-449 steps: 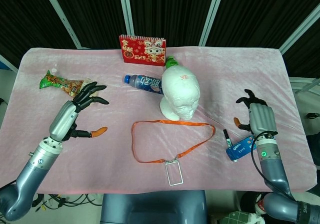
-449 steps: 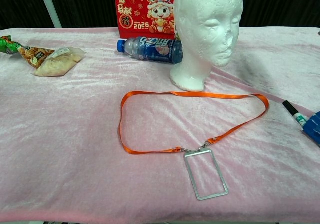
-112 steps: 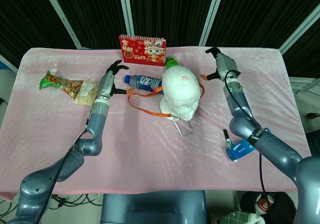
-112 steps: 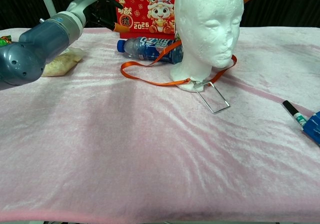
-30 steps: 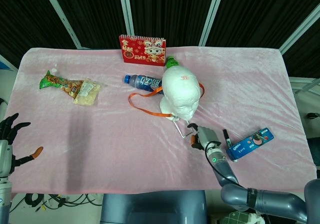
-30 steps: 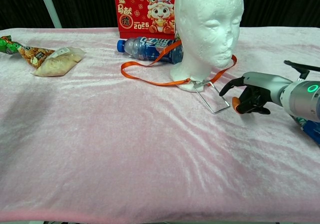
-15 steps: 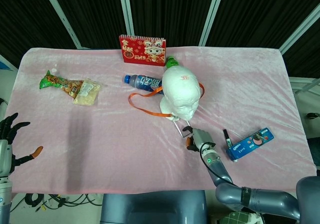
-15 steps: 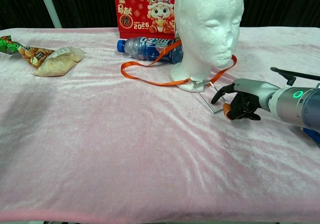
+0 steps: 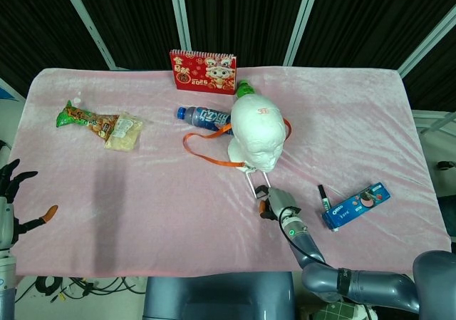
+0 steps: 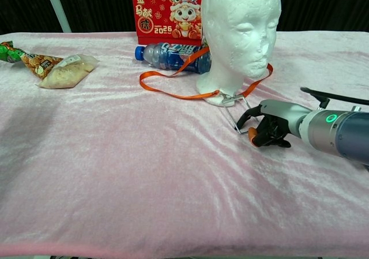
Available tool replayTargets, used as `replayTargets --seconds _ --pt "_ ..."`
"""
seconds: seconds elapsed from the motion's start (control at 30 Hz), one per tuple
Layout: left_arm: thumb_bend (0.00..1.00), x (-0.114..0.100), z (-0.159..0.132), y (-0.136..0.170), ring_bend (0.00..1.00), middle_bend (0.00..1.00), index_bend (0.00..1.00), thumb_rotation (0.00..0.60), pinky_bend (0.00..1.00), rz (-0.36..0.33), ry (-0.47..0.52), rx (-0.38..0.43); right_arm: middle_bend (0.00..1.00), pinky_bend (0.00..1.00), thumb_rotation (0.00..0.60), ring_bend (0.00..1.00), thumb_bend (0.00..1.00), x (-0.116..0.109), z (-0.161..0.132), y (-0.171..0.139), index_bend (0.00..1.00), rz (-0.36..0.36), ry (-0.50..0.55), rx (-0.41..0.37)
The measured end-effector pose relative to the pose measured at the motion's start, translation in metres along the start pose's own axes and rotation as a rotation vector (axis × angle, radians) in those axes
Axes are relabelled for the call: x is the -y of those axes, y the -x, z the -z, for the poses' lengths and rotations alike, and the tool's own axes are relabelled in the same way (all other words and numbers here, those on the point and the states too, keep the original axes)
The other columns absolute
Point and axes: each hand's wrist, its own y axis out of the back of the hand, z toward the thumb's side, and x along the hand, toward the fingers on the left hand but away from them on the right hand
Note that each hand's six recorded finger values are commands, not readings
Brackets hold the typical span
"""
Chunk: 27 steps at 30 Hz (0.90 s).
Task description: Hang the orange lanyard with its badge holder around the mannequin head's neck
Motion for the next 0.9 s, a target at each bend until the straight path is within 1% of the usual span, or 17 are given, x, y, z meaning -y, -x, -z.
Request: replayTargets --seconds 0.1,0.3,0.5,0.6,0.77,0.8,0.9 --pt "0.16 0.000 0.001 0.000 0.00 0.06 0.26 0.600 0.00 -0.001 0.002 -0.004 0.87 0.87 0.600 0.88 0.73 0.001 -0.001 0.001 0.41 -0.002 0.015 -0.002" --pt "0.17 -0.003 0.001 -0.001 0.00 0.06 0.26 0.600 0.00 -0.016 0.008 -0.008 0.88 0.87 0.600 0.89 0.74 -0.001 -0.004 0.003 0.57 0.004 0.062 -0.010" --pt "0.17 -0.004 0.001 0.000 0.00 0.06 0.26 0.600 0.00 -0.019 0.013 -0.009 0.89 0.88 0.600 0.90 0.77 0.000 -0.003 -0.001 0.66 -0.003 0.073 -0.018" --pt "0.17 -0.003 0.001 0.001 0.00 0.06 0.26 0.600 0.00 -0.011 0.015 -0.009 0.89 0.88 0.600 0.90 0.77 0.001 -0.003 -0.004 0.67 -0.006 0.069 -0.026" --pt "0.17 -0.005 0.000 0.000 0.00 0.06 0.26 0.600 0.00 -0.019 0.018 -0.009 0.89 0.88 0.600 0.90 0.77 -0.002 -0.007 -0.011 0.67 0.004 0.061 -0.048" --pt "0.17 -0.005 0.000 0.000 0.00 0.06 0.26 0.600 0.00 -0.022 0.017 -0.009 0.89 0.88 0.600 0.89 0.77 -0.003 -0.008 -0.013 0.65 0.007 0.058 -0.053" --pt "0.17 -0.005 0.001 0.000 0.00 0.06 0.26 0.600 0.00 -0.022 0.017 -0.011 0.88 0.88 0.600 0.89 0.76 -0.007 -0.009 -0.019 0.53 0.018 0.044 -0.070"
